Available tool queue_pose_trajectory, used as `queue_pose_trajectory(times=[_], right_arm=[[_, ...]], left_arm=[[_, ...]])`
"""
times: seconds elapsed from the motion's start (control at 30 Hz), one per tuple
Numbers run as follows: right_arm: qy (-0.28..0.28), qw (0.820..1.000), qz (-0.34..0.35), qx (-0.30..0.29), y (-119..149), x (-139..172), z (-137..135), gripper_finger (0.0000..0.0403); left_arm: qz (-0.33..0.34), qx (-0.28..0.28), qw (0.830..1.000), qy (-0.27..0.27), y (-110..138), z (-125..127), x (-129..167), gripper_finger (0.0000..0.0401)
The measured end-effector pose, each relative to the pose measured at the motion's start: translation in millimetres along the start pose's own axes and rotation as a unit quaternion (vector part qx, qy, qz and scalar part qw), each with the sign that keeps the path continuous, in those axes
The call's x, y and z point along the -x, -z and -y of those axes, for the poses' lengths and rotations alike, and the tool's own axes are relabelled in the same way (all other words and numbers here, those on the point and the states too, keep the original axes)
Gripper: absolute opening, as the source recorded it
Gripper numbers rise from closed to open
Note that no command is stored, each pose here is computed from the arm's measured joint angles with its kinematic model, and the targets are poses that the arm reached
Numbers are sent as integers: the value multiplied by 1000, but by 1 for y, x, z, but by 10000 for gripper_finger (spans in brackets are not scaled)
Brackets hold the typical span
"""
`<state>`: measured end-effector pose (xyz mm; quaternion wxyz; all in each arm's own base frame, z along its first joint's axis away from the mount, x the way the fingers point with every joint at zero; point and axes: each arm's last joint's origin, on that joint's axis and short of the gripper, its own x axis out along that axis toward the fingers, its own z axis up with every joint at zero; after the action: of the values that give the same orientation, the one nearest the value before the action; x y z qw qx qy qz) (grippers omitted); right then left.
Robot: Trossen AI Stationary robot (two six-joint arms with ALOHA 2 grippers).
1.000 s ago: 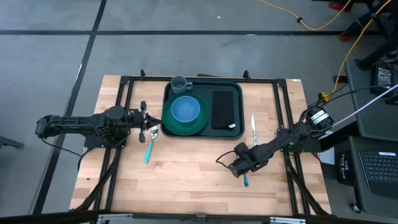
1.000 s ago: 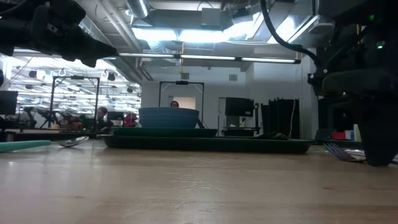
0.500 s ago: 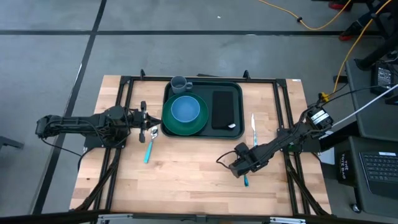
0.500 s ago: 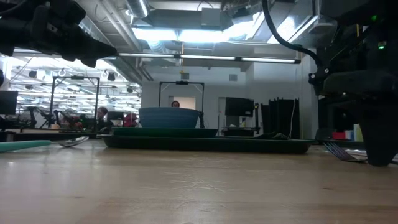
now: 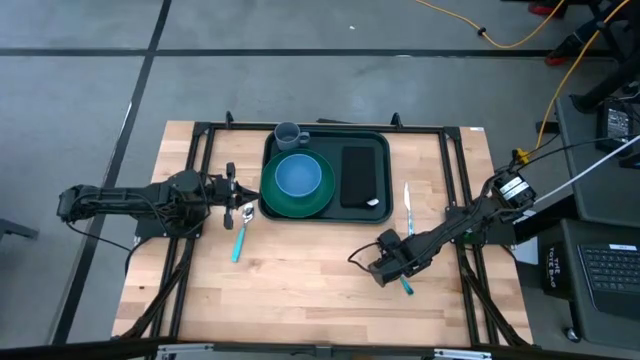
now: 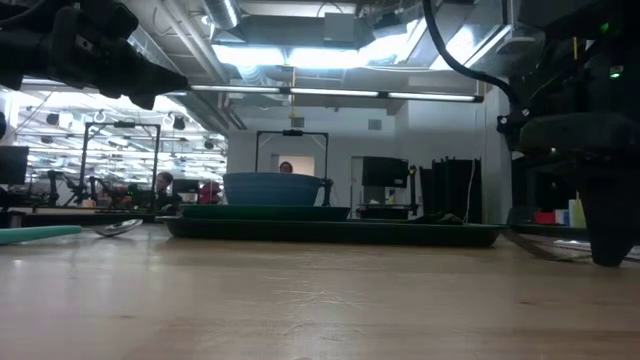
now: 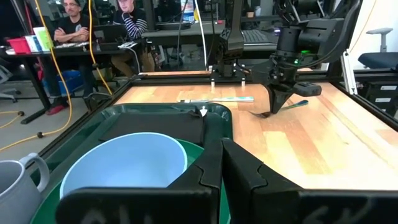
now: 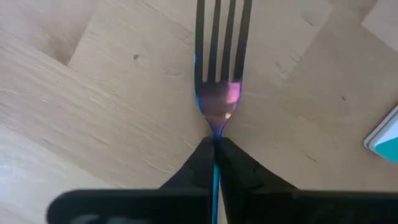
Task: Set up tray
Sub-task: Put the blue fork on the black napkin
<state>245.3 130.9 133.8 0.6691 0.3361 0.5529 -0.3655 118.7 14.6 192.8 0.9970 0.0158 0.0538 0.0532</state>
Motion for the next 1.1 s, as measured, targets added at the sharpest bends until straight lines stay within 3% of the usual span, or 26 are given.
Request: queue_pose_trajectory(times=[0.43,0.83,1.1], right_arm=[[-56,993,103,29,-19,38,-21,9],[-103,966,176,160,-39,89,-52,8],[-115,948,201,217,-69,110,-57,9]], left_arm=[[0,0,1000,0,0,0,0,3],[4,1,1000,0,-1,0,0,3],[4,0,1000,0,-1,0,0,3]])
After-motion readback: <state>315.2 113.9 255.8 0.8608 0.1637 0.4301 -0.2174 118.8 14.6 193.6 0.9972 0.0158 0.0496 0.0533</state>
